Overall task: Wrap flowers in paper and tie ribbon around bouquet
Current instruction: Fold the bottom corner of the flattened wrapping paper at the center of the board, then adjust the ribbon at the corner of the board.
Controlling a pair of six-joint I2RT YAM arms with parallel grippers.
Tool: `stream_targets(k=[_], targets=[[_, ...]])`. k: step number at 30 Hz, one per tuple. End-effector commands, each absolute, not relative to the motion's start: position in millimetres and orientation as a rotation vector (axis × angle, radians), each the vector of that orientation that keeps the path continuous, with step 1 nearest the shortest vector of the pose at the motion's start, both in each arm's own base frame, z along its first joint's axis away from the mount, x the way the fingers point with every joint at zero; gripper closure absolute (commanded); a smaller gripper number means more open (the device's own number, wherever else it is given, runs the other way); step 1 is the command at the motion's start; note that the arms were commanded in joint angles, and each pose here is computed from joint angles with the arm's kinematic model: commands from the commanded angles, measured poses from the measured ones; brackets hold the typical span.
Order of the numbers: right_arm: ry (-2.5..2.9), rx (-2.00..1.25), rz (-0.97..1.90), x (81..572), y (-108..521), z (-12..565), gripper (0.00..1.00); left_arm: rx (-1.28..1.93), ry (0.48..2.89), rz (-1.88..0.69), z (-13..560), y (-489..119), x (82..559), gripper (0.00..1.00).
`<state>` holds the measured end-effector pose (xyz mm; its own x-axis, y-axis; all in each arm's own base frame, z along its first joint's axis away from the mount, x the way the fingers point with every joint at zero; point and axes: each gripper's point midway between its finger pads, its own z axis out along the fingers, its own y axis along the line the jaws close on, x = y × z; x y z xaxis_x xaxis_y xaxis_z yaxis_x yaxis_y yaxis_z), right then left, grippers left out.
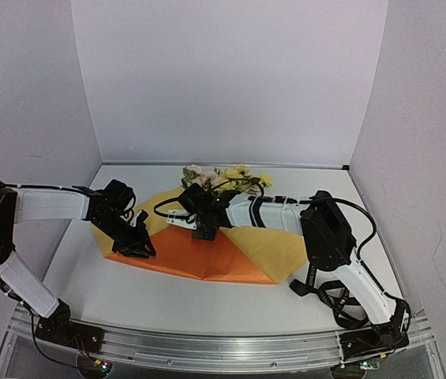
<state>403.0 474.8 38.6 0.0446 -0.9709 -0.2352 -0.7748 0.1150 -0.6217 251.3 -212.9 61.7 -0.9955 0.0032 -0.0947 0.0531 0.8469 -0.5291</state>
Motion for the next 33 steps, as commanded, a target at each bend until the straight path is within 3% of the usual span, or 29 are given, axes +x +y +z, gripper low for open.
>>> stream_targets(k=[1, 4, 6, 9, 12, 19, 27, 29, 33], targets=[[1.751, -1.586, -0.389, 411, 477, 86, 0.92, 0.037, 2.951, -0.836, 49, -214, 250, 0.76], [1.769, -1.566, -0.378, 410, 476, 89, 0.85, 0.022, 2.983, -0.806, 37, -210, 247, 0.77], [1.793, -1.545, -0.366, 408, 472, 96, 0.74, 0.007, 2.998, -0.795, 30, -208, 245, 0.77], [1.843, -1.5, -0.339, 400, 462, 109, 0.45, -0.011, 3.0, -0.8, 25, -209, 245, 0.78], [1.91, -1.415, -0.291, 388, 445, 128, 0.24, -0.02, 2.996, -0.799, 25, -209, 246, 0.78], [2.147, -1.048, -0.174, 346, 376, 170, 0.02, -0.031, 2.988, -0.826, 22, -212, 248, 0.78], [2.4, -0.529, -0.152, 294, 263, 155, 0.05, -0.017, 2.978, -0.833, 23, -213, 249, 0.78], [2.498, -0.404, -0.074, 277, 248, 135, 0.13, -0.014, 2.979, -0.835, 23, -214, 250, 0.78], [2.636, -0.281, -0.035, 249, 228, 97, 0.4, -0.012, 2.979, -0.838, 23, -215, 252, 0.79]])
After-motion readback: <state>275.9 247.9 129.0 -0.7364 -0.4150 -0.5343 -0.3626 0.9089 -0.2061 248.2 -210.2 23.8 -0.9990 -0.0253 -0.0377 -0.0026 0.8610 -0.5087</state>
